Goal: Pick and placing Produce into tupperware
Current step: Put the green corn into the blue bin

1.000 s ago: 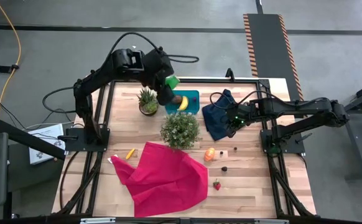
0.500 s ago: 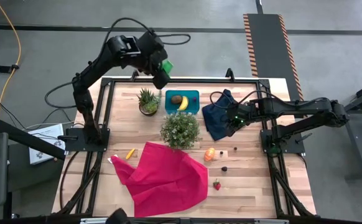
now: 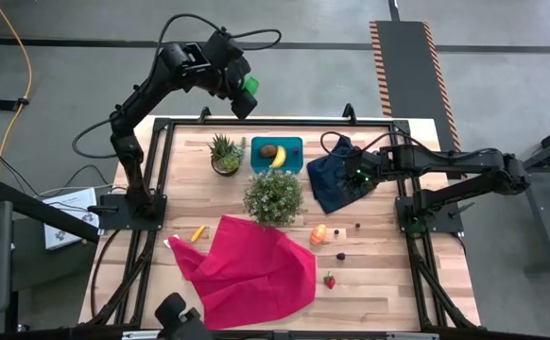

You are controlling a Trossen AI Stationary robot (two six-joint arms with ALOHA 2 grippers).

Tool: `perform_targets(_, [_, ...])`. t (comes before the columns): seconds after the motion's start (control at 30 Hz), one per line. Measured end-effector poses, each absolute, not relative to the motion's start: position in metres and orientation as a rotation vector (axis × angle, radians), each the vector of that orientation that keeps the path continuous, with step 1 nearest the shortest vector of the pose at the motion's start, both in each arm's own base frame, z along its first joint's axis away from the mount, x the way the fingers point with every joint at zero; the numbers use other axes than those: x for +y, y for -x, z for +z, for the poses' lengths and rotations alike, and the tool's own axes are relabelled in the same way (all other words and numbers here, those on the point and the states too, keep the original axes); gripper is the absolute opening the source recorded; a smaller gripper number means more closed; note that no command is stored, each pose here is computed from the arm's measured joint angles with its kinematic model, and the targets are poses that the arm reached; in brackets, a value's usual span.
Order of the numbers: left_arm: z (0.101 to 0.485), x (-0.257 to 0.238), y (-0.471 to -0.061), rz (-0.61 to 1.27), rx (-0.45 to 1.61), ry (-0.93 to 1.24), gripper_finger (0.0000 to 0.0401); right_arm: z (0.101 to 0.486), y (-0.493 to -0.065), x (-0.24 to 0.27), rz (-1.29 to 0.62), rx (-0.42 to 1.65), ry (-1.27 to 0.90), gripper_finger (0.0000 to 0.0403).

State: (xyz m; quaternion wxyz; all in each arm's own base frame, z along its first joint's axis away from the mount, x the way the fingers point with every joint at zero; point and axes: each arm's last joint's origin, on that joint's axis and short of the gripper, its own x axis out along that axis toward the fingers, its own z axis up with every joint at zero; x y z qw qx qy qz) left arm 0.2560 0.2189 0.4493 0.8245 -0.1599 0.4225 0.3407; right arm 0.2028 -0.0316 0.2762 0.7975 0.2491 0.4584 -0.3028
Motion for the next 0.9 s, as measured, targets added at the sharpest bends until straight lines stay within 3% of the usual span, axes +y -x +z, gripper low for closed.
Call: perform_targets(0.9, [0.348,0.278,-0.323,0.569,1.136,0.367,0.0196,0.276,-0.202,-0.039,-0.708,0.958,-0.597,0.0199])
